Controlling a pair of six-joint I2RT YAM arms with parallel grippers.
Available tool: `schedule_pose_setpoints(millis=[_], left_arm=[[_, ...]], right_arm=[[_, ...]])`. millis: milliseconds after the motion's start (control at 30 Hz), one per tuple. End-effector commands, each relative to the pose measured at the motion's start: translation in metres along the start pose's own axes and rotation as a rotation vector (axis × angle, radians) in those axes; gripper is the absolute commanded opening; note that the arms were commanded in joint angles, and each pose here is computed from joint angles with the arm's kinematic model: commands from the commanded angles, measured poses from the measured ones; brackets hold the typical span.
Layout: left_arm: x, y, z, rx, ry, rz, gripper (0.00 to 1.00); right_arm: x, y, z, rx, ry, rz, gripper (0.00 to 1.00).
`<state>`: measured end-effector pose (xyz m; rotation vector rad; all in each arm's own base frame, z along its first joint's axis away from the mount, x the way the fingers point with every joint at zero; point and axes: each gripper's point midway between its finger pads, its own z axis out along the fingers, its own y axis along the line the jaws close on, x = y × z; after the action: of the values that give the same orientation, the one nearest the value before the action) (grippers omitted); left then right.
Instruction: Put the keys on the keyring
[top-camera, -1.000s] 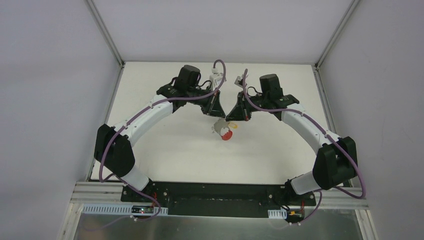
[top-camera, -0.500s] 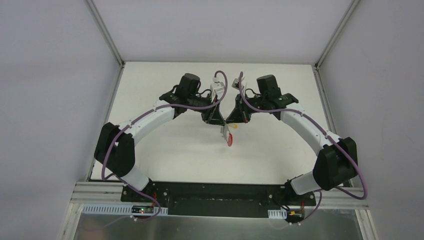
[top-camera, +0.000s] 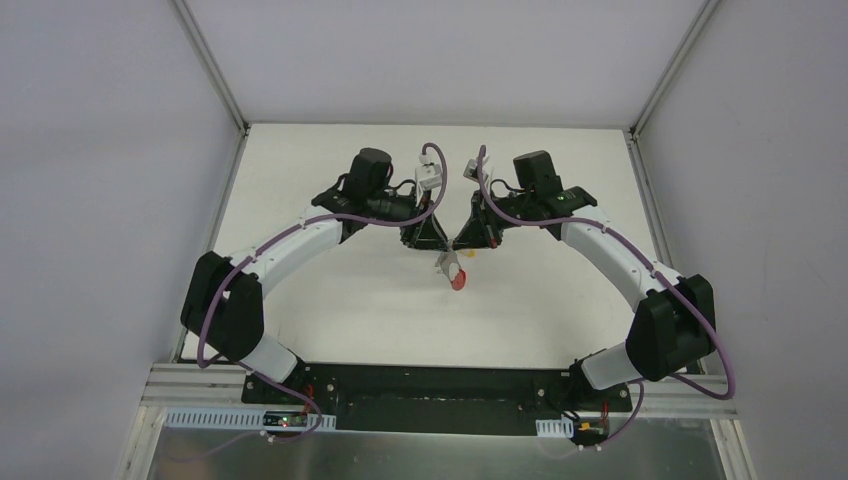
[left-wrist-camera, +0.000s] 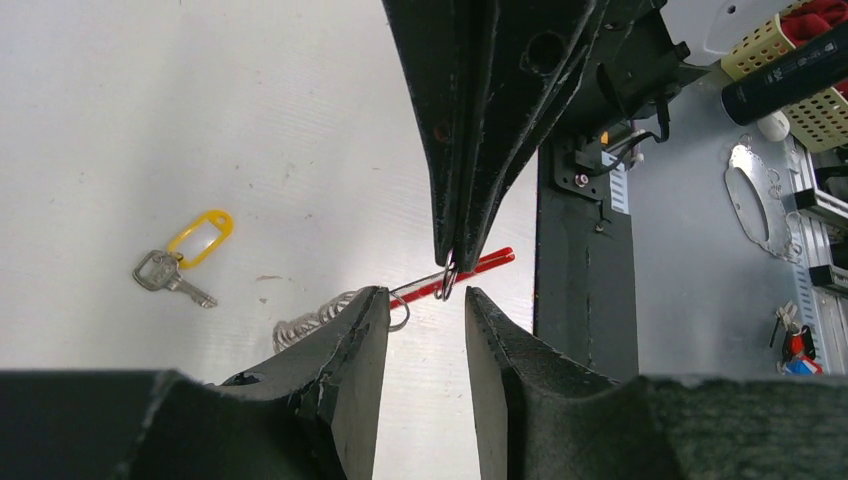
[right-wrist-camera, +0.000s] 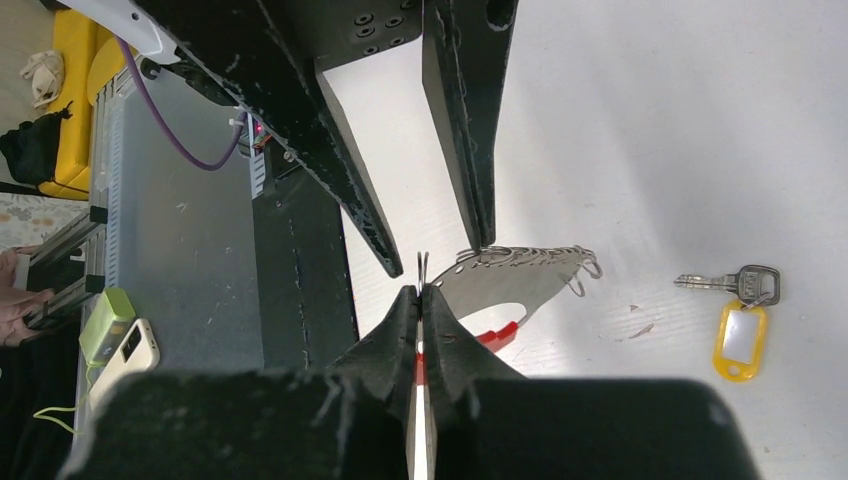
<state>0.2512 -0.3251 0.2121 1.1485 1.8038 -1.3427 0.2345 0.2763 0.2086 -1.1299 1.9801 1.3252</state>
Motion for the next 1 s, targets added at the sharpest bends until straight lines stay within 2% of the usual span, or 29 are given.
schedule_pose_setpoints(millis=[0,167,400,733,833,967], left_arm=[[-0.0255,-0.0166,-0.0084,0.065,-0.053,0.108,0.35],[-0.0272,-0.0152,-0.0070,0.070,-0.044,0.091,0.33],[-0.0291,-0.0145,-0.0058,0.077,-0.039,0.084,0.24],[-0.0224,-0.0179,-0.0012,0.116,-0.018,0.056,0.21],[-0.0214,-0.0180,-0.0003,0.119,-0.017,0.057,0.14],[-0.0220,-0.0175,0.0004,0.123,-0.015,0.055,0.00]], right_arm=[[-0.0125,0.0211,-0.0073,-0.060,-0.033,-0.069,0.00],[-0.0130,0.0230,-0.0072,-0.071,-0.037,-0.068,0.00],[-0.0107,0.0230,-0.0062,-0.077,-0.036,-0.064,0.00],[-0.0125,0.0214,-0.0054,-0.074,-0.041,-0.062,0.00],[-0.0124,0.0202,-0.0050,-0.072,-0.040,-0.059,0.00],[-0.0125,0.0195,-0.0043,-0.072,-0.039,-0.056,0.00]])
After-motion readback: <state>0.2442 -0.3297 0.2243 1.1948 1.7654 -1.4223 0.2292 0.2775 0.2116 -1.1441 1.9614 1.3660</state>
